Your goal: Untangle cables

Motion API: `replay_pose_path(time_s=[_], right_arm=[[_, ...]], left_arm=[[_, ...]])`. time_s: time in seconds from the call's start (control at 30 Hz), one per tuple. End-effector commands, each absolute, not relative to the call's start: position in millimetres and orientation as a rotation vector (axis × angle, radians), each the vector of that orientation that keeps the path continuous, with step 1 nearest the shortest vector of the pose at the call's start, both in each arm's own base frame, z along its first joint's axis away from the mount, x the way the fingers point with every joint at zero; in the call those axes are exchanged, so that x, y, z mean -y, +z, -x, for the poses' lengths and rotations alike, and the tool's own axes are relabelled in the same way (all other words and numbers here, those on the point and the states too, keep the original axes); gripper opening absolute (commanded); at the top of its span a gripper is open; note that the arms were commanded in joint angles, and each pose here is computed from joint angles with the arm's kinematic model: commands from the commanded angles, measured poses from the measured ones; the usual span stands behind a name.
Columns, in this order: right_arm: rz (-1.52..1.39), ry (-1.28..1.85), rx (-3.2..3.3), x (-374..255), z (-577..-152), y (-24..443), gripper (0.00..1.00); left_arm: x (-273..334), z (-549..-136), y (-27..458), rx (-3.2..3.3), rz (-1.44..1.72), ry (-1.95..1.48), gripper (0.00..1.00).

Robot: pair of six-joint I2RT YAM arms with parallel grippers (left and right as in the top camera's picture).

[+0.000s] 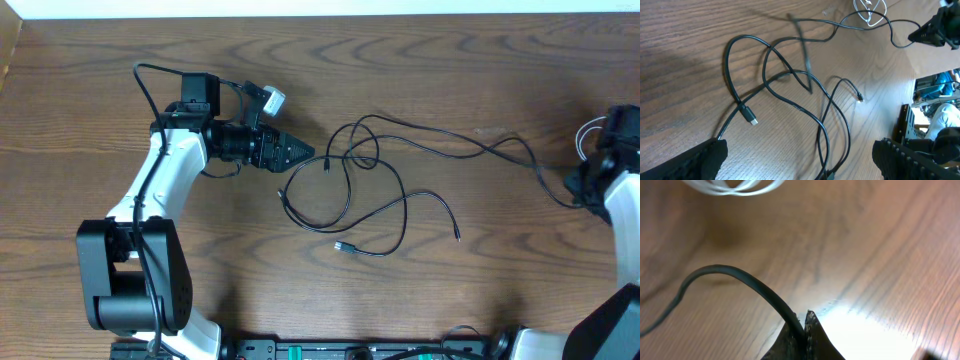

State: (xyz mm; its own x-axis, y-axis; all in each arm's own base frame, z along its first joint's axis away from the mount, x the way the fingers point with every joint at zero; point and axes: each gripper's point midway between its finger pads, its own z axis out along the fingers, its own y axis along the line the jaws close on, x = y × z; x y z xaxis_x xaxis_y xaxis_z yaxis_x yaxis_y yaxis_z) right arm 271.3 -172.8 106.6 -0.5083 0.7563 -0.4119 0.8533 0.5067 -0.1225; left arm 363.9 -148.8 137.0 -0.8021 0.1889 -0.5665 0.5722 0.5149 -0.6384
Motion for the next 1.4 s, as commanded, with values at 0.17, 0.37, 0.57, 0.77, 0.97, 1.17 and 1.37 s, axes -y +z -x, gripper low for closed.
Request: replay_pose_path(time_s=[0.17,0.37,0.57,0.77,0.97,1.17,1.37], right_arm=[[-1.827,-0.438,-2.200,207,-230,89,0.06],[-1.971,-0.382,-2.122,210,-215,75,0.18],[-1.971,-0.285,-2.144,201,-223,72,0.58],[-1.588,0.026,-2.406,172,-264,71,0.76],[-0.941,0.332,-2.592,111,-316,83,0.74],[-0.364,0.372,-2.689,39,-341,88,0.76],[-0.094,0.411,-2.669,-12,-355,94,0.99]], left_arm=[[147,-362,142,-2.325,-0.625,-1.196,0.98],[147,-363,142,-2.322,-0.627,-1.195,0.98],[147,-363,142,-2.323,-0.627,-1.195,0.98],[147,-363,142,-2.322,-0.627,-1.195,0.98],[147,-363,142,-2.322,-0.627,-1.195,0.98],[147,-363,142,-2.322,-0.627,-1.195,0.98],[147,-363,142,-2.322,-0.627,-1.195,0.98]])
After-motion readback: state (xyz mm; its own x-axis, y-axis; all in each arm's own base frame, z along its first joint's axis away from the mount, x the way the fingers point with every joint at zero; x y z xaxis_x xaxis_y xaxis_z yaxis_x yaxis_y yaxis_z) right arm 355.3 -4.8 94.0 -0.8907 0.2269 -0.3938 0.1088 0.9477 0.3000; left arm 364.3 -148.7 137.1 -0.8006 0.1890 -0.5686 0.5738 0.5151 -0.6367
